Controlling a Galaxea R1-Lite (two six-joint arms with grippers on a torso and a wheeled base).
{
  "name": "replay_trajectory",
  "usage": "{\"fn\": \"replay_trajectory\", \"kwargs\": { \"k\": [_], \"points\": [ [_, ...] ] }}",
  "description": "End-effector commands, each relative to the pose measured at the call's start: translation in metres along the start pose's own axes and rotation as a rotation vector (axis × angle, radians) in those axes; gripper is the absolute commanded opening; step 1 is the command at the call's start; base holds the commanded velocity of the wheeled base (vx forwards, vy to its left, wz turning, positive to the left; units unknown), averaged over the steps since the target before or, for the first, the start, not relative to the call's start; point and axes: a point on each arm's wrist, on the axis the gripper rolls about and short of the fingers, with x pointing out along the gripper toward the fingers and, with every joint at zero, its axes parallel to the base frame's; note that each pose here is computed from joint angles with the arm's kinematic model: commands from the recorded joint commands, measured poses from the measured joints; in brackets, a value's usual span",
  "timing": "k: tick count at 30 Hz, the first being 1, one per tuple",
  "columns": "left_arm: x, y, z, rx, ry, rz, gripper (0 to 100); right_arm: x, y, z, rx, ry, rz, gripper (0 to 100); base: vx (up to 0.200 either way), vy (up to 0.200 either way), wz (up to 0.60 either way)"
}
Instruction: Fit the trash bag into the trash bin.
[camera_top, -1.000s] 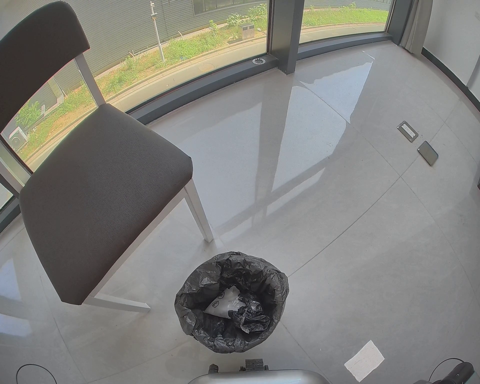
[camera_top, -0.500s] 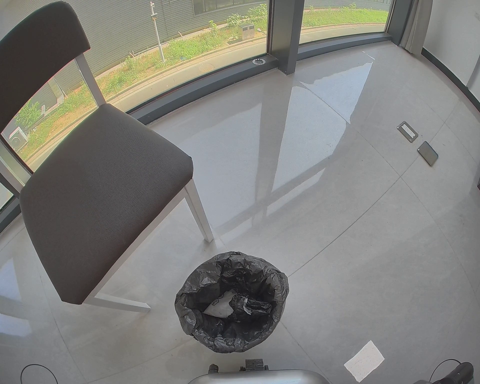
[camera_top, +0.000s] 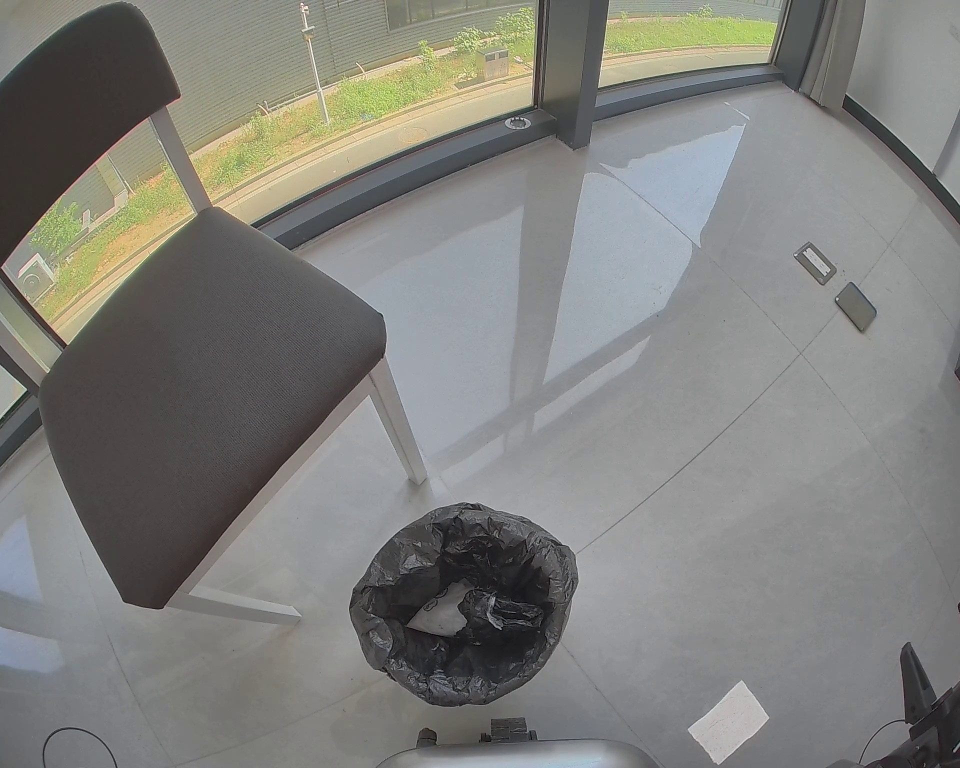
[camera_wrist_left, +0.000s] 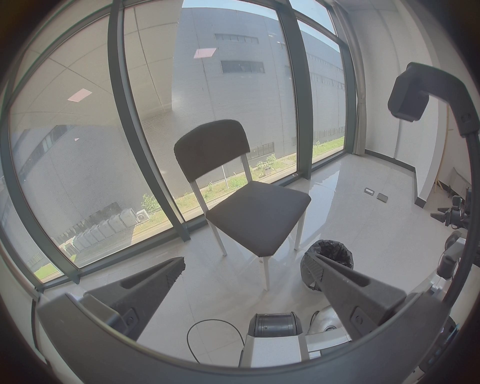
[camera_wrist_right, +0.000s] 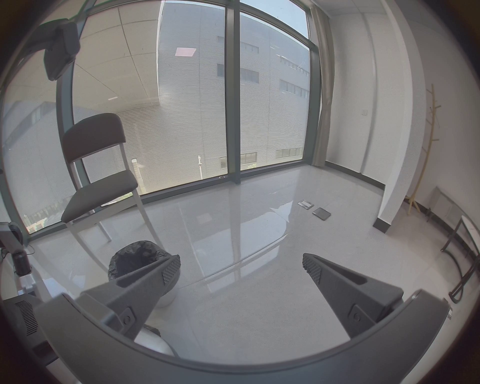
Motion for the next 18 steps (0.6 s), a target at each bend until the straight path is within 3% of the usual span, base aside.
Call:
{"fn": "replay_trajectory", "kwargs": {
  "k": [1, 9, 12, 18],
  "points": [
    [0.011, -0.002, -0.008, 0.000, 0.056, -0.007, 100, 0.003, 0.001, -0.013, 0.009, 0.022, 0.025, 100, 0.000, 0.000, 0.00],
    [0.052, -0.008, -0.010, -0.022, 0.061, -0.016, 100, 0.003, 0.001, -0.013, 0.012, 0.020, 0.017, 100, 0.000, 0.000, 0.00],
    [0.090, -0.014, -0.015, -0.073, 0.010, -0.013, 100, 0.003, 0.001, -0.013, 0.011, 0.020, 0.021, 100, 0.000, 0.000, 0.00],
    [0.163, -0.029, -0.053, -0.094, -0.140, -0.056, 100, 0.003, 0.001, -0.013, 0.011, 0.020, 0.021, 100, 0.000, 0.000, 0.00]
  ]
}}
